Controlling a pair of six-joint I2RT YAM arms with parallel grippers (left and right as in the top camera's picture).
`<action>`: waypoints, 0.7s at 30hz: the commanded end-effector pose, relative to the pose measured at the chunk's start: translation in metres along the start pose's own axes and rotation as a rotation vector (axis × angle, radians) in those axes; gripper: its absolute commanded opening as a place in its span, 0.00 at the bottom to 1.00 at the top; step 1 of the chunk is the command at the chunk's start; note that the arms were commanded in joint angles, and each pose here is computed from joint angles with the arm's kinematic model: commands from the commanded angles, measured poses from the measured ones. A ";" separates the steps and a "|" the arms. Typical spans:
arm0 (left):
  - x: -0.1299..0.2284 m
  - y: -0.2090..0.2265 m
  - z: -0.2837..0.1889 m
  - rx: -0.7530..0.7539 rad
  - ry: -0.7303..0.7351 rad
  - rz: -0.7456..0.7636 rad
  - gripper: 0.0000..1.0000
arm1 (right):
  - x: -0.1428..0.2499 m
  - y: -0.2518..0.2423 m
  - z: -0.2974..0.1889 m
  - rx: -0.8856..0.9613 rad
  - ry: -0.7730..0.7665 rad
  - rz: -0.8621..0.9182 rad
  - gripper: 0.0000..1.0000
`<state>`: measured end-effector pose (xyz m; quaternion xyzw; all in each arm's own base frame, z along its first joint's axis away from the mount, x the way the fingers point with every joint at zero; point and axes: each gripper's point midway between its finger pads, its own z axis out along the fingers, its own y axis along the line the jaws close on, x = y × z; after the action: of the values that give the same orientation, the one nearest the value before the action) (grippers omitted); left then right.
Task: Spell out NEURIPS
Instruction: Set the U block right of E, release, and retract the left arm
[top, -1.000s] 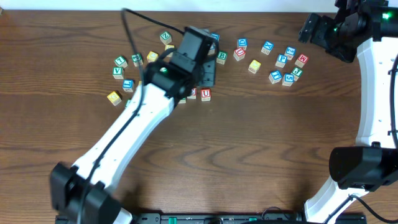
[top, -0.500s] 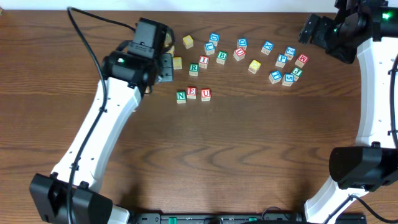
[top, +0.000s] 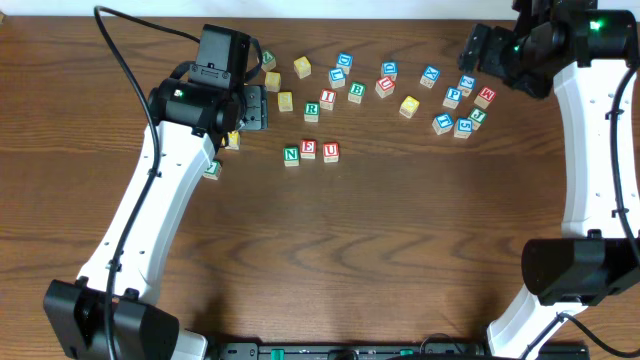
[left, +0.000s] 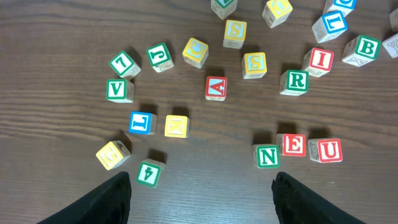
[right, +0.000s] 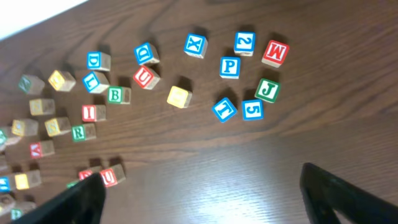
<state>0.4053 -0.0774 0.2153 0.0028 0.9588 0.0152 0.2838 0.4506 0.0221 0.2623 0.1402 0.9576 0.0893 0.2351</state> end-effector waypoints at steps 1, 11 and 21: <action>-0.001 0.005 -0.004 -0.013 -0.006 0.024 0.72 | -0.005 -0.009 -0.006 0.058 -0.038 -0.027 0.91; -0.001 0.005 -0.004 -0.014 -0.003 0.024 0.72 | -0.003 0.009 0.000 0.020 -0.031 -0.068 0.99; 0.000 0.005 -0.003 -0.013 0.000 0.024 0.72 | 0.004 0.046 0.012 -0.023 -0.033 -0.139 0.98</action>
<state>0.4038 -0.0770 0.2144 0.0089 0.9597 0.0178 0.2803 0.4604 0.0626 0.2681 0.0826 0.9575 0.0838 0.2634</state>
